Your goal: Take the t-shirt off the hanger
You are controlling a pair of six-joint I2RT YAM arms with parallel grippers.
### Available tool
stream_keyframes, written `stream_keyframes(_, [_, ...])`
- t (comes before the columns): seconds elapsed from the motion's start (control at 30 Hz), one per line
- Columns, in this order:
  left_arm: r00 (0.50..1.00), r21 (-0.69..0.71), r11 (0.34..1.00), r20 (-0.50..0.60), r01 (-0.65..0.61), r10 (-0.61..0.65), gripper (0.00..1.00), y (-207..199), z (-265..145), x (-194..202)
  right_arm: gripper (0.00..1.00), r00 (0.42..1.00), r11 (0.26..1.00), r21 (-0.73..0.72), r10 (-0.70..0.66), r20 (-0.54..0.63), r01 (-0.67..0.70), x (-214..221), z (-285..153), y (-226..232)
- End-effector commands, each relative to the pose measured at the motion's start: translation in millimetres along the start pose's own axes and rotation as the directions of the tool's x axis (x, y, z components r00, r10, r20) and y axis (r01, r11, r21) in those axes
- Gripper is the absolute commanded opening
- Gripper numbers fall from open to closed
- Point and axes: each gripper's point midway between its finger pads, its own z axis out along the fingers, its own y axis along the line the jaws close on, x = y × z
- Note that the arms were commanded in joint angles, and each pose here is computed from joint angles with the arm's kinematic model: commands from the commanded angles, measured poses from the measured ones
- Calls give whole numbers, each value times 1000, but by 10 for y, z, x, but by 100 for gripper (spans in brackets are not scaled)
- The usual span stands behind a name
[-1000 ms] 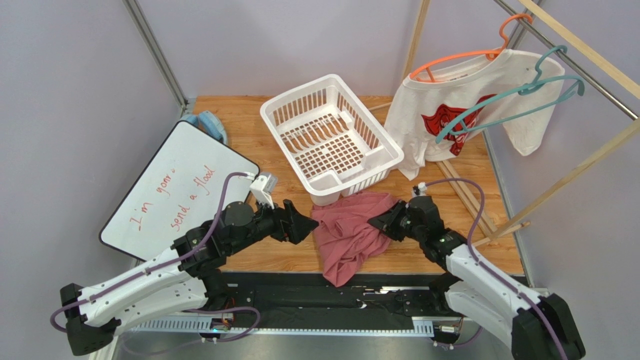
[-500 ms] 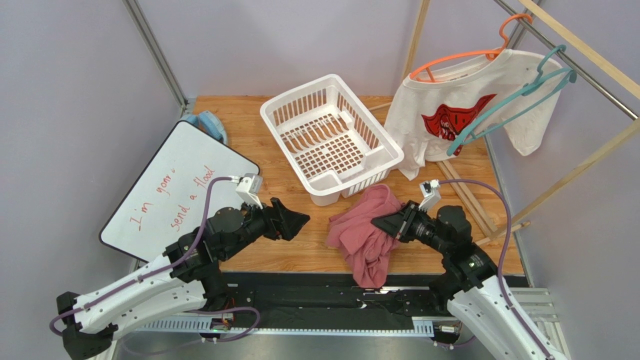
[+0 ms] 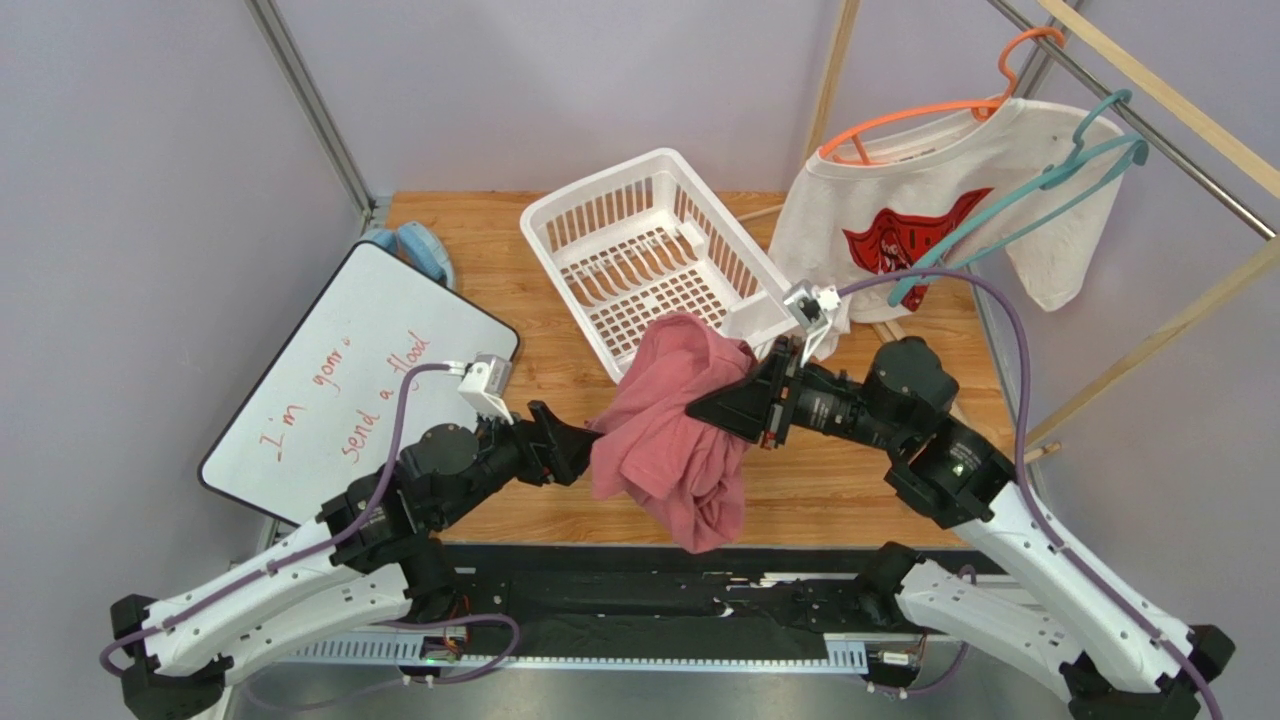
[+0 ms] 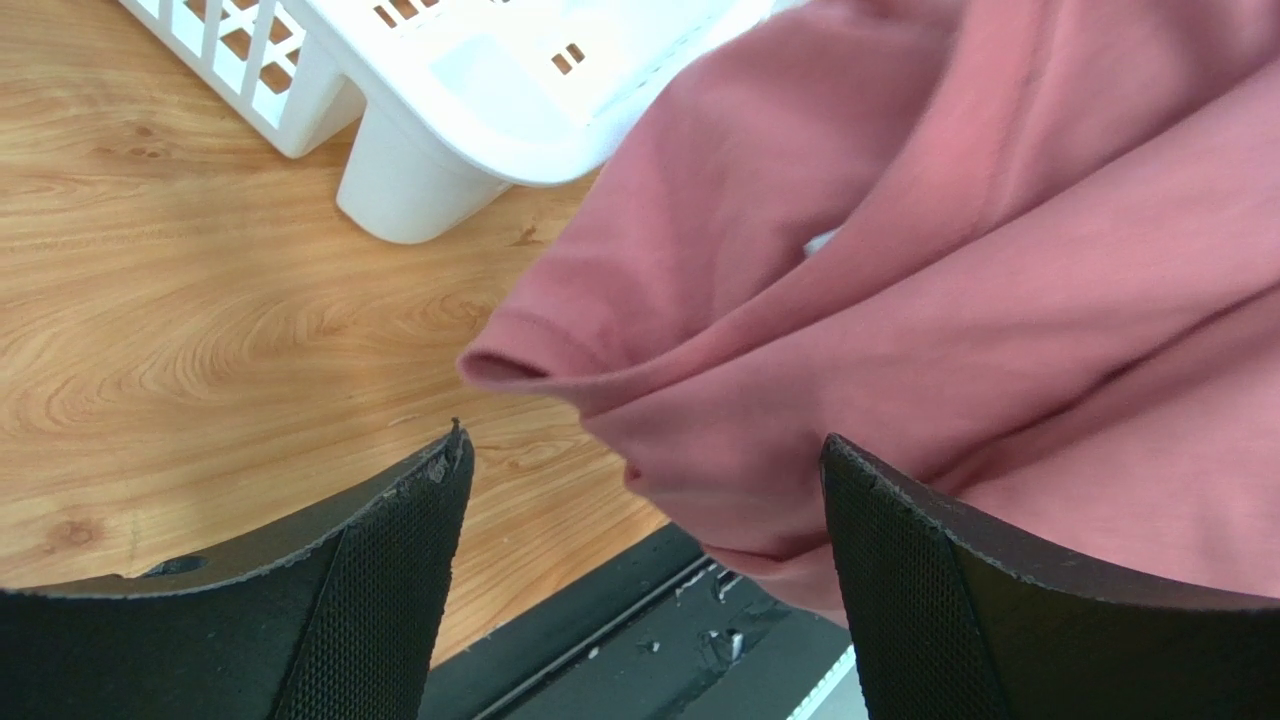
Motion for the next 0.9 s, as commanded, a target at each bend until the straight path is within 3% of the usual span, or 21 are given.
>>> stream_keyframes(0.0, [999,-7,1000,39,25,-24,89,40,-93,-79,0,962,971,43,-237,134,233,-590,140,250])
stream_keyframes(0.1, [998,-14,999,57,37,-36,88,85,-167,-109,0,953,954,174,-270,135,245,-830,346,44])
stream_keyframes(0.13, [997,-17,999,62,41,-40,88,102,-180,-114,0,936,936,256,-296,192,244,-1116,318,38])
stream_keyframes(0.17, [996,-14,999,71,46,-45,88,114,-203,-121,0,947,911,337,-294,130,237,-1069,462,-214])
stream_keyframes(0.33, [995,-22,998,82,59,-58,87,159,-233,-120,0,890,700,668,-439,123,252,-1683,502,-734])
stream_keyframes(0.47, [995,-17,998,83,53,-51,87,132,-213,-133,0,841,623,742,-519,156,247,-2096,630,-846])
stream_keyframes(0.57, [997,-16,999,66,43,-42,87,110,-208,-120,0,853,577,778,-511,107,247,-2112,838,-1141])
stream_keyframes(0.83, [997,-15,999,68,50,-49,87,139,-246,-109,0,915,591,769,-402,20,243,-1690,1453,-1877])
stream_keyframes(0.87, [997,-14,999,69,49,-48,87,140,-251,-111,0,936,610,769,-350,45,191,-1642,1491,-2004])
